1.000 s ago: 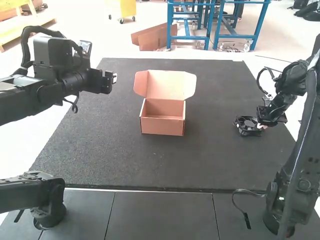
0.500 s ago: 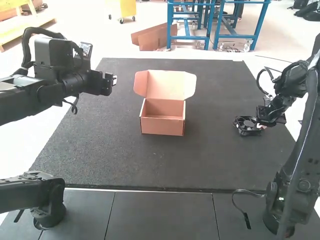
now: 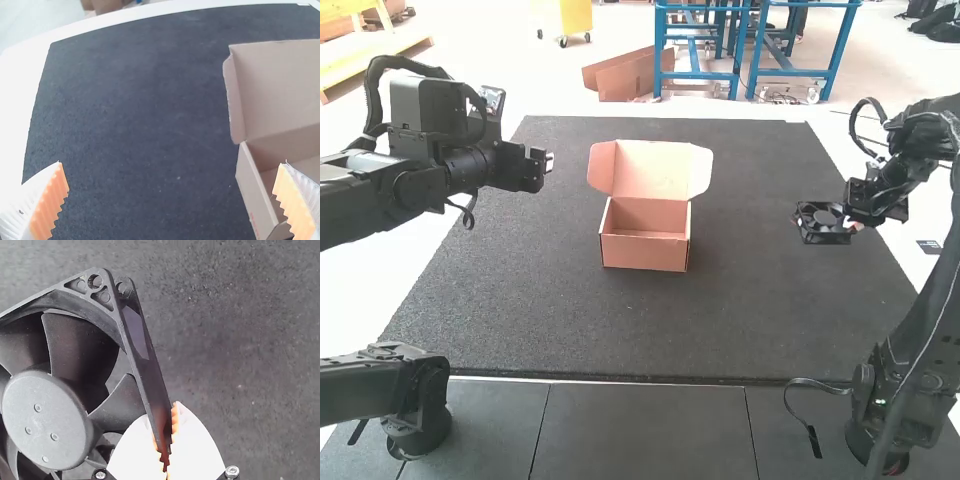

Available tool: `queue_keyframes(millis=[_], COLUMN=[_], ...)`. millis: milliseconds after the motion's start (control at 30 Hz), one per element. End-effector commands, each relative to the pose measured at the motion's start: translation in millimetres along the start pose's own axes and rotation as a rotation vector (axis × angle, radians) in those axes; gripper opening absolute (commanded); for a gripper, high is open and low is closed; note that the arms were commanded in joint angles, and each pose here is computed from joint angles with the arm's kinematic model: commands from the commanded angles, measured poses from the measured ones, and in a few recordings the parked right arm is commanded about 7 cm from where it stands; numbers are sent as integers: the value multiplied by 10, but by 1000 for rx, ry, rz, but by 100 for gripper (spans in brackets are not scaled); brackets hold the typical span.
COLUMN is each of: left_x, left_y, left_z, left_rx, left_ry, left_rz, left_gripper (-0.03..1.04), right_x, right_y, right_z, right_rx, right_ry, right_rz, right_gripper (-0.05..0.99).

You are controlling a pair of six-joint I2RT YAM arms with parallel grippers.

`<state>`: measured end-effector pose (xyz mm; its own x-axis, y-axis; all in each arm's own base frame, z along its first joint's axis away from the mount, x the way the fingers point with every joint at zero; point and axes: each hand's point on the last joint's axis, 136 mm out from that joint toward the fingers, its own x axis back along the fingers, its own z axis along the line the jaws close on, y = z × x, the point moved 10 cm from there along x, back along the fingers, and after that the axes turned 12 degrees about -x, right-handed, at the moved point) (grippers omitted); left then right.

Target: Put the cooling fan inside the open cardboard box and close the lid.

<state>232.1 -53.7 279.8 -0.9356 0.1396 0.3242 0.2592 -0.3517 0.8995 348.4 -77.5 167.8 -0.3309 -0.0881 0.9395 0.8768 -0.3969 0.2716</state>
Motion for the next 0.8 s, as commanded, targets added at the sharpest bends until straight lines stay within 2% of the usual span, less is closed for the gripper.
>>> queue_keyframes(millis=[0,133,200,333,667,767], left_x=[13,-4,-10,-17,-29,-32], left_y=[-41,-88,-116,-139,-176,-176], left_z=[23,8,-4,-19,-31,-31], left_rx=[8,7,6,5,6,6], left_ry=[20,17,15,12,10,10], left_rz=[4,12,15,17,21,21], left_gripper=[97,97,97,97,97,97], right_x=[356,732,920,1135,1294,1282], right_y=[15,-148,-237,-371,-832,-970], right_z=[83,197,211,264,726,910], right_rx=[-15,16,-78,-141,-231,-222], right_ry=[48,136,129,171,298,320], right_rz=[-68,-108,-146,-210,-59,8], right_gripper=[-2,-2,-2,-2,-2,-2])
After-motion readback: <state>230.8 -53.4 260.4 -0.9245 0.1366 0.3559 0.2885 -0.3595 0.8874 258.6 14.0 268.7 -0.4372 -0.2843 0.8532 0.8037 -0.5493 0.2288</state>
